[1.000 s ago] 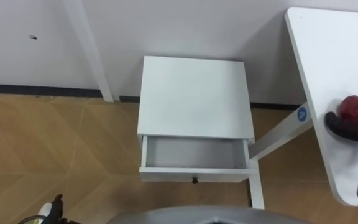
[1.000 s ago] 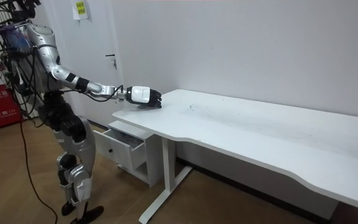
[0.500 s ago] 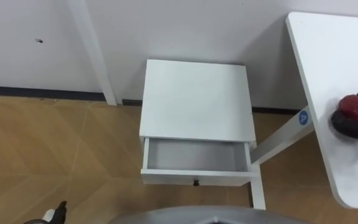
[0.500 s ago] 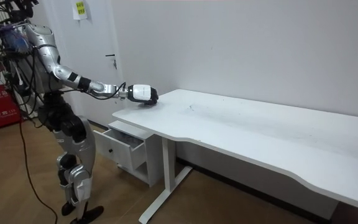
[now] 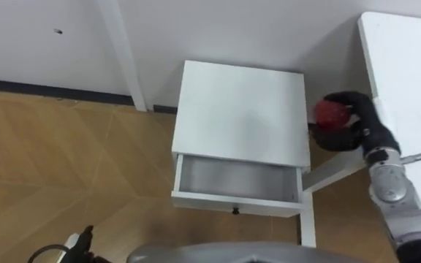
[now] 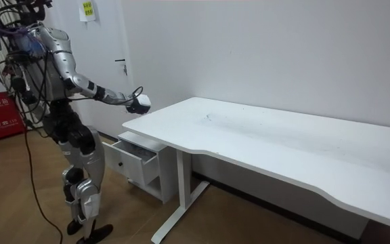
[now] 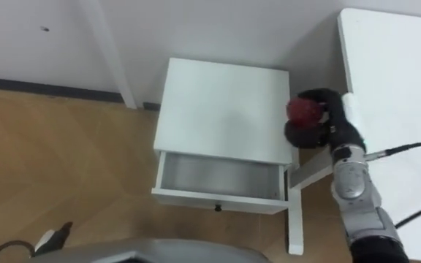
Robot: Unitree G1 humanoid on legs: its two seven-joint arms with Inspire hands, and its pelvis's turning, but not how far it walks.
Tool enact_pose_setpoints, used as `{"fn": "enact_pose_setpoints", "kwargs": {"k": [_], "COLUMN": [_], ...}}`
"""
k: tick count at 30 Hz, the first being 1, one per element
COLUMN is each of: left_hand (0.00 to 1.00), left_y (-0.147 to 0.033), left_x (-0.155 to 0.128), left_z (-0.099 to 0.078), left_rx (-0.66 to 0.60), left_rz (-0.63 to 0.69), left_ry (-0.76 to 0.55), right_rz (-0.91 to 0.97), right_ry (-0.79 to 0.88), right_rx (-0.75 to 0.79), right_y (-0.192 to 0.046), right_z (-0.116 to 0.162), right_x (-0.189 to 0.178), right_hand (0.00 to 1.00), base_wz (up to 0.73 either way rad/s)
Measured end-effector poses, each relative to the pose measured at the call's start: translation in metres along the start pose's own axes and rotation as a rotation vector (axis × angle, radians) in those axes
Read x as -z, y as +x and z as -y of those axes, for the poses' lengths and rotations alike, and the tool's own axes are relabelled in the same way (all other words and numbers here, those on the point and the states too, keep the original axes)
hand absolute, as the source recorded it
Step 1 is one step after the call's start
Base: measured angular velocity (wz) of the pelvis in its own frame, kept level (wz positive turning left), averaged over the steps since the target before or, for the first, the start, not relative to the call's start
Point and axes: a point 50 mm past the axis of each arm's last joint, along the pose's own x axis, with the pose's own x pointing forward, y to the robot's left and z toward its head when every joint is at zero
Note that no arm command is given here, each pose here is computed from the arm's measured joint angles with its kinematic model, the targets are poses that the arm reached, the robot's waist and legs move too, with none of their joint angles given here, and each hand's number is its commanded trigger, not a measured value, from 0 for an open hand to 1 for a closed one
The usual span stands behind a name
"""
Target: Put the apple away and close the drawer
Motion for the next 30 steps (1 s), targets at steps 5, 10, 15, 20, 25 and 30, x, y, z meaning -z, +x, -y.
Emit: {"fn": "enact_pose_setpoints", "kwargs": {"k": [5,10,15,20,25,30], "left_hand": [0.0,0.0,0.0,0.0,0.0,0.0], "left_y": [0.001,0.001,0.001,0.002,0.003,0.003], "left_x": [-0.008,-0.011,-0.01,-0.013,-0.016,-0.016], "left_z": [0.006,0.012,0.015,0.014,0.013,0.013], "left_rx": [0.021,0.053,0.073,0.077,0.072,0.07], "left_rz": [0.019,0.033,0.019,0.025,0.032,0.032], "left_ry": [0.039,0.078,0.08,0.08,0.08,0.08], "right_rz": [0.109,0.149,0.143,0.125,0.098,0.04], "right_ry": [-0.059,-0.054,-0.057,-0.061,-0.068,-0.068], "right_rx": [-0.146,-0.231,-0.277,-0.306,-0.321,-0.345], "right_y": [0.003,0.005,0.003,-0.001,-0.002,-0.006], "right_z": [-0.025,-0.039,-0.046,-0.052,-0.055,-0.06], "right_x": [-0.027,-0.039,-0.039,-0.035,-0.029,-0.015], "right_hand": [1.0,1.0,1.0,1.0,1.0,0.0], "base_wz": [0.19,0.09,0.04,0.01,0.0,0.0]}}
